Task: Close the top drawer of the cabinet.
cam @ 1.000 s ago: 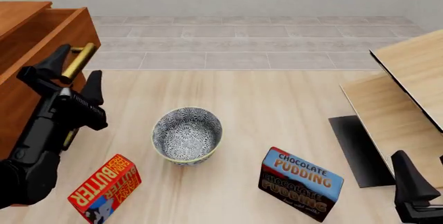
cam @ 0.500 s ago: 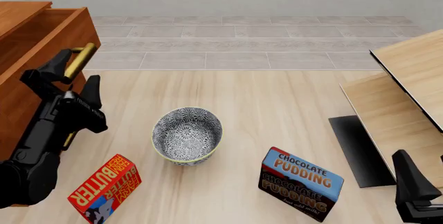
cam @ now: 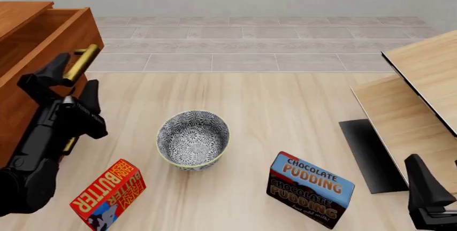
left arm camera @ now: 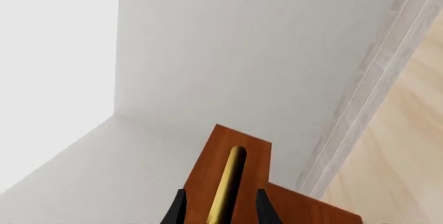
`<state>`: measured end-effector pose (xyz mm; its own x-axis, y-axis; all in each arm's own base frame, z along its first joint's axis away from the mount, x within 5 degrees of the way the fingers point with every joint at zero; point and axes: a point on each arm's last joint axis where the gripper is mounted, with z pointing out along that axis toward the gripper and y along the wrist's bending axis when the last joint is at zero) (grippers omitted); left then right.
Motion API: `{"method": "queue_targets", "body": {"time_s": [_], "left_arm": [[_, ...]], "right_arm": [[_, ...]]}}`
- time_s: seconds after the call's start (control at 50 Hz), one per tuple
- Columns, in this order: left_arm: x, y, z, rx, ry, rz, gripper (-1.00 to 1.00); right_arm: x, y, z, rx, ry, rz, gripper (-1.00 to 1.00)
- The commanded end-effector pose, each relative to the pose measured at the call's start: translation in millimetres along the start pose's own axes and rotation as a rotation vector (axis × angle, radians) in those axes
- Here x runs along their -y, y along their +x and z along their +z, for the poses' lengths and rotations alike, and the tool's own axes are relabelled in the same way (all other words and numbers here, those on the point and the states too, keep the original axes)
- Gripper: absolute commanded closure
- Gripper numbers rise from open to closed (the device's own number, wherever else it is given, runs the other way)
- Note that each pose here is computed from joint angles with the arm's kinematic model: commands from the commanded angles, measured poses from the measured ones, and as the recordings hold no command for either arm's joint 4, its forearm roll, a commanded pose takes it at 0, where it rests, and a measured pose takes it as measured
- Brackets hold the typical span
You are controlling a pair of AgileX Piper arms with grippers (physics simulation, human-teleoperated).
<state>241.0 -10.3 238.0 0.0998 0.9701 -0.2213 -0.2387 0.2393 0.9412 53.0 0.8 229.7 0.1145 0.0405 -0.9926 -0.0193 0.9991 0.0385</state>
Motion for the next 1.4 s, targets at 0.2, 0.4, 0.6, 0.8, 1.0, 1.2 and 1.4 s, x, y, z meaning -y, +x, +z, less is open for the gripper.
{"method": "queue_targets", "body": {"time_s": [0.2, 0.4, 0.6, 0.8, 1.0, 1.2, 1.4], "left_arm": [[-2.1, 5.1, 0, -0.021, -0.008, 0.012, -1.0], [-1.6, 8.3, 1, -0.033, -0.007, 0.021, -1.0], [-2.3, 12.7, 5, -0.049, -0.014, 0.017, -1.0], [-4.2, 18.2, 7, -0.069, -0.023, 0.016, -1.0], [-5.4, 21.2, 7, -0.081, -0.028, 0.02, -1.0], [-5.9, 24.4, 6, -0.094, -0.028, 0.037, -1.0], [-7.6, 27.9, 7, -0.107, -0.035, 0.035, -1.0]], "right_arm": [[0, -3, 0, 0.006, 0.001, 0.0, -1.0], [0, -3, 0, 0.004, -0.001, 0.001, -1.0], [0, -1, 0, 0.003, 0.002, 0.002, -1.0], [0, 1, 0, 0.002, 0.001, 0.003, -1.0], [0, 0, 0, 0.001, -0.001, 0.003, -1.0], [0, 0, 0, 0.004, 0.006, 0.001, -1.0], [0, 0, 0, 0.002, 0.0, -0.001, -1.0]]}}
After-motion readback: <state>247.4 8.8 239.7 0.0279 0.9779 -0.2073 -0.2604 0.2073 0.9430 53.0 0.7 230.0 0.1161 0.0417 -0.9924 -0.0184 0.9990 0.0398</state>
